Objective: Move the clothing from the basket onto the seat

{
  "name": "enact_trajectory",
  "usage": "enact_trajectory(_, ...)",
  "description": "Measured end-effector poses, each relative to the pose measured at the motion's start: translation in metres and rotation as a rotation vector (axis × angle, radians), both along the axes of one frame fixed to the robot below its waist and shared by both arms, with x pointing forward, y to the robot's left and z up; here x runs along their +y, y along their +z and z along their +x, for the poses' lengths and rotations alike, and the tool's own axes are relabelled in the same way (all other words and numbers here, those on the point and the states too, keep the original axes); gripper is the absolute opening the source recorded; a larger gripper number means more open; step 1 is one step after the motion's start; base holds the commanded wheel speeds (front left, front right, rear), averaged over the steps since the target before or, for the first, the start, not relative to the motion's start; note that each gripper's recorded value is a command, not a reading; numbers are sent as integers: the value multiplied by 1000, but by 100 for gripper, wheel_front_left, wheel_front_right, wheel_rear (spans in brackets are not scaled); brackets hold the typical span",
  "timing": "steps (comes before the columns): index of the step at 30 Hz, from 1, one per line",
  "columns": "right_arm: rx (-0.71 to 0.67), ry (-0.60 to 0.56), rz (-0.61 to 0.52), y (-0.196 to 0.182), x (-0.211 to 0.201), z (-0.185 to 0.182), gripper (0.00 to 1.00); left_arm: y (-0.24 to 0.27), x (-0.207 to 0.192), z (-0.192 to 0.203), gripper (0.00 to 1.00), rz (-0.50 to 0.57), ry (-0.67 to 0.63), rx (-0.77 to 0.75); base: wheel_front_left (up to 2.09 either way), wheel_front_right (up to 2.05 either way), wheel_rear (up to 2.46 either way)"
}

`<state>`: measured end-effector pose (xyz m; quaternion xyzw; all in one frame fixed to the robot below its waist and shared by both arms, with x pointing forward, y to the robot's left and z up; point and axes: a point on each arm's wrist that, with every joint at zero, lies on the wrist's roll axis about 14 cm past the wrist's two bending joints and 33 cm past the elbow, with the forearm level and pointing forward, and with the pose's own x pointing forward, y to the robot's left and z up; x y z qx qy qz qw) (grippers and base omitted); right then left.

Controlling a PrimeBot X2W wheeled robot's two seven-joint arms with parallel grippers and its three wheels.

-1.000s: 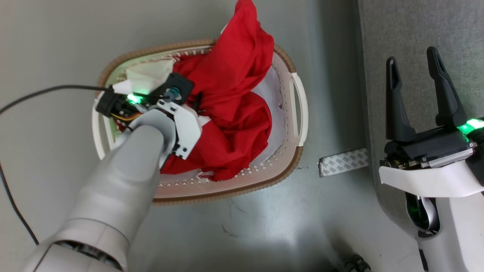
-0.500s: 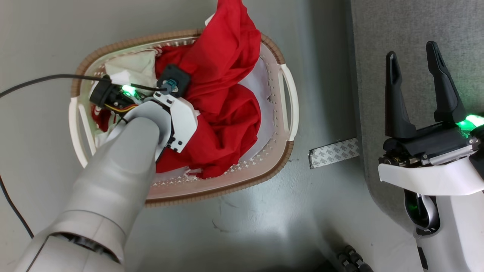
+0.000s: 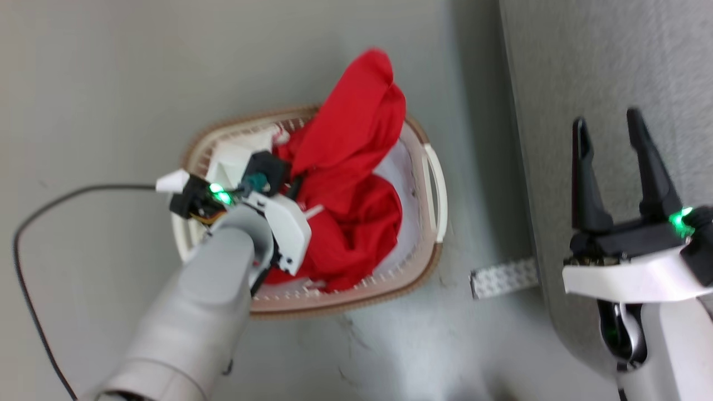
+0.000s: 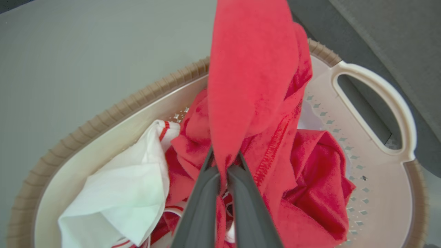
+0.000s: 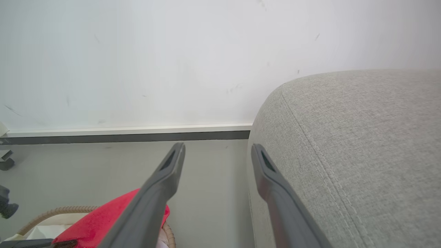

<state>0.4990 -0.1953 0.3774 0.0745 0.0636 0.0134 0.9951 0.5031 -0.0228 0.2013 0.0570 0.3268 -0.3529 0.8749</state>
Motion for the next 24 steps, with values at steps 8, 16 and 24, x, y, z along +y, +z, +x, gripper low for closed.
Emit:
enact_trajectory(8,-37,-3,29,40,7,-30,100,95,-1,-11,0,-130,59,-128,0,0,0)
enact_trajectory(16,-95,18,52,80,19,-68,100,196,1,-23,0,-264,128,-270,0,0,0)
enact_trajectory(24,-157,50,66,110,30,-102,100,299,6,-34,0,-378,163,-461,0,0,0)
